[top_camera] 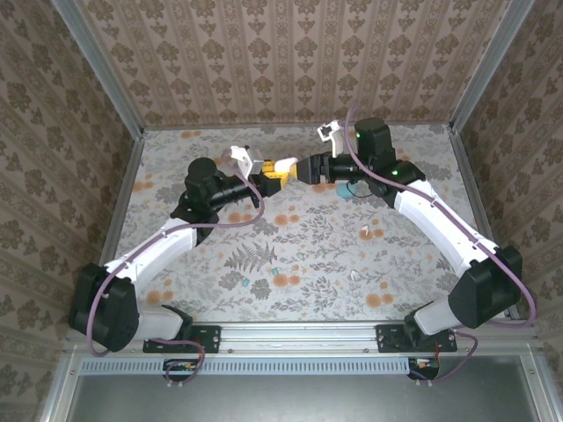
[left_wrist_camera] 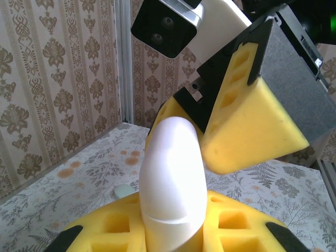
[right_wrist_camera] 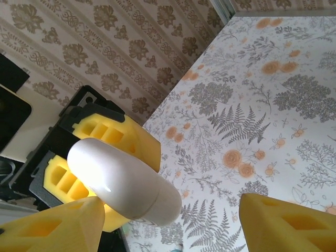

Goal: Insert the wireless bluetooth earbuds into the charging case

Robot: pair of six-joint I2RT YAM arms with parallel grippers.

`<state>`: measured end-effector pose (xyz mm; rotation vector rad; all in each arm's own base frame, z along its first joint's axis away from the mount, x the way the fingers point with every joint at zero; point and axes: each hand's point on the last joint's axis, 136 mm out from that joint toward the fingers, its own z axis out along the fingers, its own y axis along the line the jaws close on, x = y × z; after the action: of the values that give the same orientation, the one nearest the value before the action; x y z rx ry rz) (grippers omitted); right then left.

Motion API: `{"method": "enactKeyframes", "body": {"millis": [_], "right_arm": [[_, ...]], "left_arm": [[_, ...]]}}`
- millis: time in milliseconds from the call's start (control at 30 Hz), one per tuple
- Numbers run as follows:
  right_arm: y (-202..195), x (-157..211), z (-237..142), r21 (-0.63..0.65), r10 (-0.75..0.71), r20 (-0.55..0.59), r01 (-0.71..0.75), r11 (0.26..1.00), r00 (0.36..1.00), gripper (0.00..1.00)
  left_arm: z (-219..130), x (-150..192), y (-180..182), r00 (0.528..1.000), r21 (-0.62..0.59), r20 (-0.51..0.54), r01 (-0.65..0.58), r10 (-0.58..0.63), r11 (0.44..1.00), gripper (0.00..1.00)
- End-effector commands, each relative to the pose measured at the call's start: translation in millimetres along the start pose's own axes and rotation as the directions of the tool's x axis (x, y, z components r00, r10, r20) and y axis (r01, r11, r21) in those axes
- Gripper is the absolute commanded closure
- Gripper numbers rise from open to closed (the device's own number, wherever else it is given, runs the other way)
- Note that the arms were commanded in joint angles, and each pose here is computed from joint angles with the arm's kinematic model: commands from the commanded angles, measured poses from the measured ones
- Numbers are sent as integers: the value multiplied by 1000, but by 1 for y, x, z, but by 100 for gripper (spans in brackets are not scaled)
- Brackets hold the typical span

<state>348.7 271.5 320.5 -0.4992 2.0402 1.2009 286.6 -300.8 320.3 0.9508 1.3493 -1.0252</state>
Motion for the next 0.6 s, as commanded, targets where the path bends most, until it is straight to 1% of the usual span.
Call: {"method": "enactKeyframes", "body": {"millis": [0,67,233,367,433,467,500,567], "right_arm": [[0,-23,-3,-2,64,53,-64,998,997,30],[-1,-27,-3,-13,98,60,-98,995,993,30],[-9,-32,-3,16,127,68,-129,992,990,30],[2,-39,-11,-4,121,89,-121,993,989,27],[6,-47,-24,9,106,130,-108,994,986,20],[4,-52,-36,50,107,173,-117,992,979,8],[-2,-55,-47,95,109,214,-132,987,971,1],[-15,-60,-78,198,109,316,-177,964,942,0]], "left_arm": [[2,-13,-16,1000,85,10,-26,25,996,82],[1,-13,-16,1000,82,9,-29,28,996,82],[0,-13,-15,999,73,9,-34,33,997,82],[-1,-10,-6,1000,13,5,-31,31,999,81],[-3,-7,1,999,-34,0,-35,35,999,81],[-4,-5,4,999,-60,-1,-38,38,997,81],[-6,-5,7,999,-84,-1,-42,42,996,81],[-9,-3,11,999,-117,-1,-48,48,992,81]]}}
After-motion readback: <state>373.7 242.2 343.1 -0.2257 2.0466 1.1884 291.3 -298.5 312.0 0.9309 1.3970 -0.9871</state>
